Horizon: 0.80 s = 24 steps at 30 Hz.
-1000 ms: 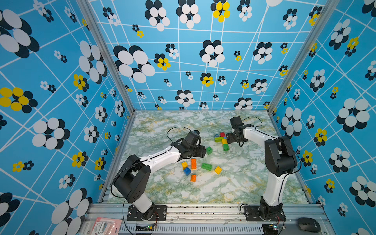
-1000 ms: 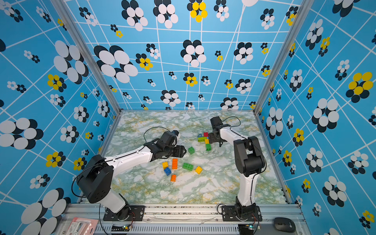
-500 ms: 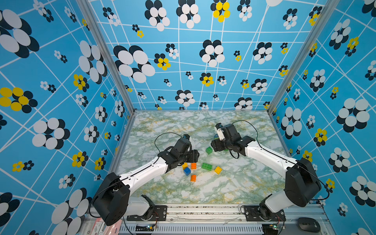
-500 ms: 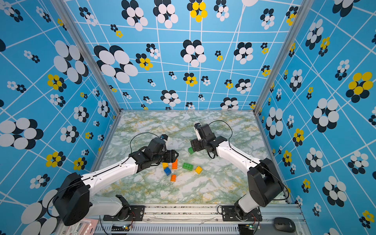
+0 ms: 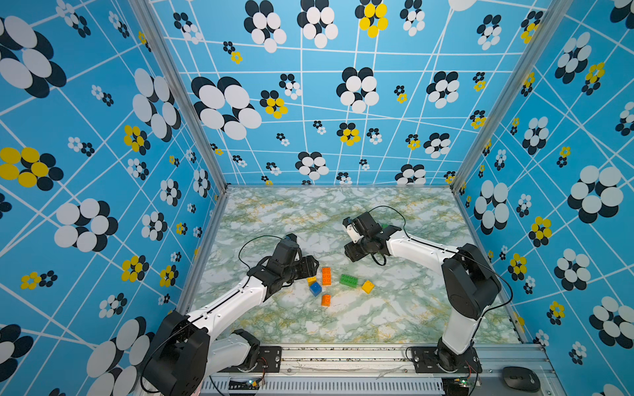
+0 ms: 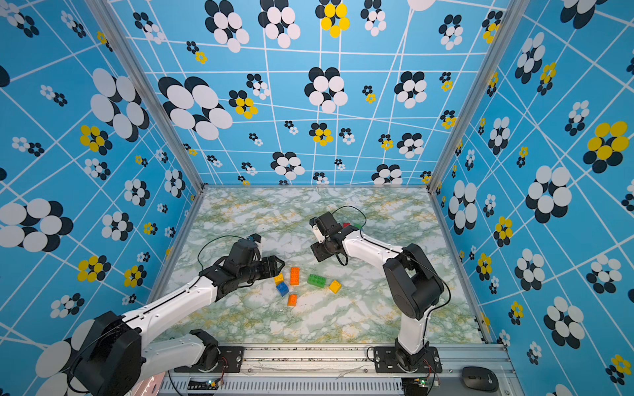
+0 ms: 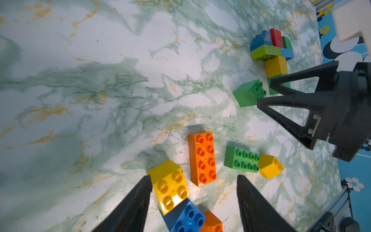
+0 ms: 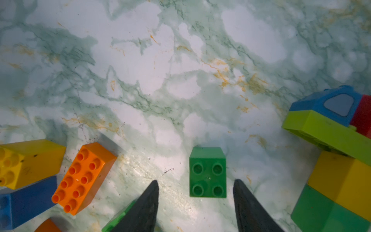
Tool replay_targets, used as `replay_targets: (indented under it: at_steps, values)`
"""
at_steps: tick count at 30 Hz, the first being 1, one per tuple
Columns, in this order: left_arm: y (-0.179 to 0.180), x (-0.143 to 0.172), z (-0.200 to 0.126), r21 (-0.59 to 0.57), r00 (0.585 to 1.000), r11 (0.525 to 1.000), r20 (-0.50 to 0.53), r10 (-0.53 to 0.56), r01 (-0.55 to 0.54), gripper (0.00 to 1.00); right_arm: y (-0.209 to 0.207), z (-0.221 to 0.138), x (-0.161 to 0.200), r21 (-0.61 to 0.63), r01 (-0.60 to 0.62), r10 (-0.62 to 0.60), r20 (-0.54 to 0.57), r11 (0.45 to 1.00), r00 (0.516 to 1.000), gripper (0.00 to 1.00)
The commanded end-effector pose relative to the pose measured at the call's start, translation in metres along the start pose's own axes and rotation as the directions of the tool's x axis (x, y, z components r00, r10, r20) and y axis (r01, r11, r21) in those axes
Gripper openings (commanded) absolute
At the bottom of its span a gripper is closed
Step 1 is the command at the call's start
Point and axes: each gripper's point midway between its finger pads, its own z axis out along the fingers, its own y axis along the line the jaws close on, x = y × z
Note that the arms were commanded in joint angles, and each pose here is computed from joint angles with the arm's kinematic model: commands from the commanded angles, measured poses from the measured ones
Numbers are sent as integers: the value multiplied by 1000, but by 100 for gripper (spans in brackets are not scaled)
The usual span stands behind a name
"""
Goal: Assemble a fork with lego
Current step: Pick up the lego brick from the center of the board.
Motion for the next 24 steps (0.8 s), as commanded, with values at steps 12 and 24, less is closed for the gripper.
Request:
replay_targets:
  at_steps: [12, 24]
  values:
    - [1, 6, 1, 31, 1000, 999, -20, -10, 11, 69, -6, 19, 14, 48, 25, -18, -127, 999, 992, 49]
    - [7, 9, -3, 16, 1000, 1000, -15, -23, 24, 68, -11, 21, 12, 82, 5, 5, -119, 997, 993, 32]
